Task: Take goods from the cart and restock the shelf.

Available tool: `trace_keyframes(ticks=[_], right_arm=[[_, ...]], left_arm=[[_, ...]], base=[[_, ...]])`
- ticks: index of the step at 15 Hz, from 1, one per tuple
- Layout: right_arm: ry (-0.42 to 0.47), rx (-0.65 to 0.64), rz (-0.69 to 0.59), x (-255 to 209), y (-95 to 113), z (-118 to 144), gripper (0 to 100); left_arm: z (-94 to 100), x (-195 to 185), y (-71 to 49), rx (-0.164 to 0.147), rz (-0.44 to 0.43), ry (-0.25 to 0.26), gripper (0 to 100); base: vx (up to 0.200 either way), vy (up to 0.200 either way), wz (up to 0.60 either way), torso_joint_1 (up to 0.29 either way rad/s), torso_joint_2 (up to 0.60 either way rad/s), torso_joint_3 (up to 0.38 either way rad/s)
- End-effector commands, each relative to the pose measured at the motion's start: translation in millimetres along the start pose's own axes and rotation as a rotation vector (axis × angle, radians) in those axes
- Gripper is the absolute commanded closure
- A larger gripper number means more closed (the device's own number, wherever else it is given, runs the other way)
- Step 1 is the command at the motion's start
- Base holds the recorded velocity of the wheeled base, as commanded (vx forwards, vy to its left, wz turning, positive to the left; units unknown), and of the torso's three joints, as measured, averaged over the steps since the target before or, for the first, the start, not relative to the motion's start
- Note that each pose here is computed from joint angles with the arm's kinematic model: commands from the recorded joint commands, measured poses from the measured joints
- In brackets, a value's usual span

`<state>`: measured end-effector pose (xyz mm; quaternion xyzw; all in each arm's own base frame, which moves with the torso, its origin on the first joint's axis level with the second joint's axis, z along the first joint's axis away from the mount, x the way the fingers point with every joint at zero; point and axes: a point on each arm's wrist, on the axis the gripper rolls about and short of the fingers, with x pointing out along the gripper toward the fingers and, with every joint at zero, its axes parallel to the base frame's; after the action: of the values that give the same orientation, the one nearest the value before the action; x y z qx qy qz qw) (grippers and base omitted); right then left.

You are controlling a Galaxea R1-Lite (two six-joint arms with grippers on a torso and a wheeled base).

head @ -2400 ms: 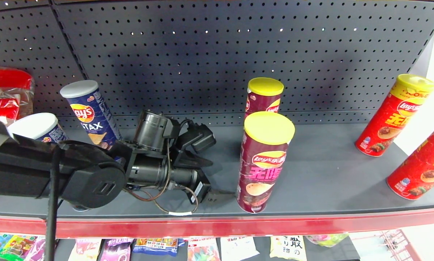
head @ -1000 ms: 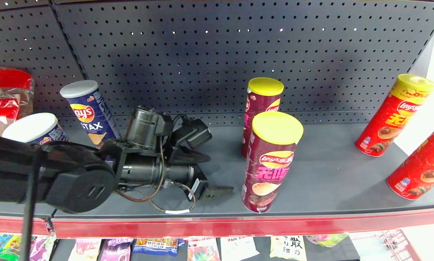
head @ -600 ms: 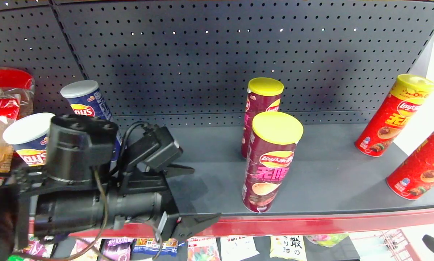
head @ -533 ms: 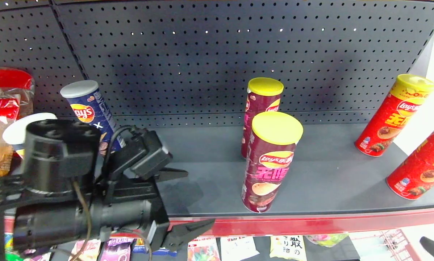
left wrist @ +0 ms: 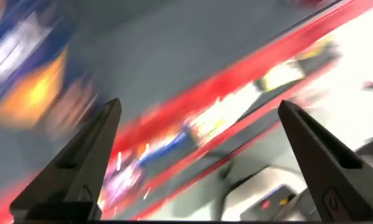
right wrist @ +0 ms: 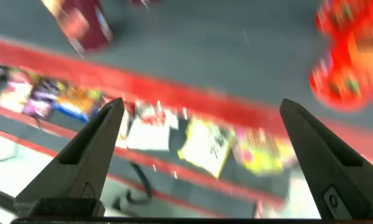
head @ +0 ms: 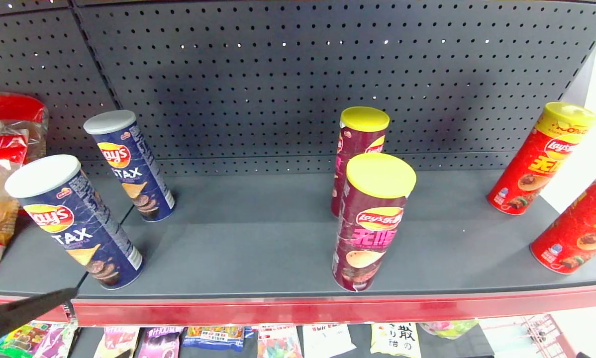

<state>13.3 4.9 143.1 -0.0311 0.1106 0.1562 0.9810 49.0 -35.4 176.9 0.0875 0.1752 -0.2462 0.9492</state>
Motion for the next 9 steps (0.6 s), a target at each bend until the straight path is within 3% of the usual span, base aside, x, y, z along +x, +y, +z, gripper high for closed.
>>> trace_keyframes(ticks=[1,3,4,6,7,8,9], right_arm=[[-0.019,0.009,-0.076,-22.9,1.4,-17.5,0],[-0.025,0.018,-0.127,-26.9,2.3,-21.6,0],[-0.025,0.021,-0.140,-26.9,2.4,-21.1,0],[0.010,0.053,-0.267,-22.8,3.5,-19.6,0],[0.023,0.071,-0.333,-21.8,4.7,-24.1,0],[0.035,0.085,-0.386,-21.1,6.3,-31.6,0],[0.016,0.084,-0.408,-22.6,9.1,-41.6,0]], left_arm=[[-71.2,-69.3,8.2,-0.141,0.382,-0.030,0],[-80.8,-73.3,-0.5,-0.246,0.562,0.003,0],[-81.1,-73.6,-1.9,-0.263,0.592,0.007,0],[-84.3,-70.7,-12.2,-0.381,0.820,0.063,0],[-90.6,-67.0,-16.2,-0.417,0.892,0.081,0],[-97.1,-67.2,-20.8,-0.426,0.927,0.051,0],[-108.1,-65.1,-25.3,-0.423,0.868,0.001,0]], base=[[0.000,0.000,0.00,0.000,0.00,0.000],[0.000,0.000,0.00,0.000,0.00,0.000],[0.000,0.000,0.00,0.000,0.00,0.000],[0.000,0.000,0.00,0.000,0.00,0.000],[0.000,0.000,0.00,0.000,0.00,0.000],[0.000,0.000,0.00,0.000,0.00,0.000],[0.000,0.000,0.00,0.000,0.00,0.000]])
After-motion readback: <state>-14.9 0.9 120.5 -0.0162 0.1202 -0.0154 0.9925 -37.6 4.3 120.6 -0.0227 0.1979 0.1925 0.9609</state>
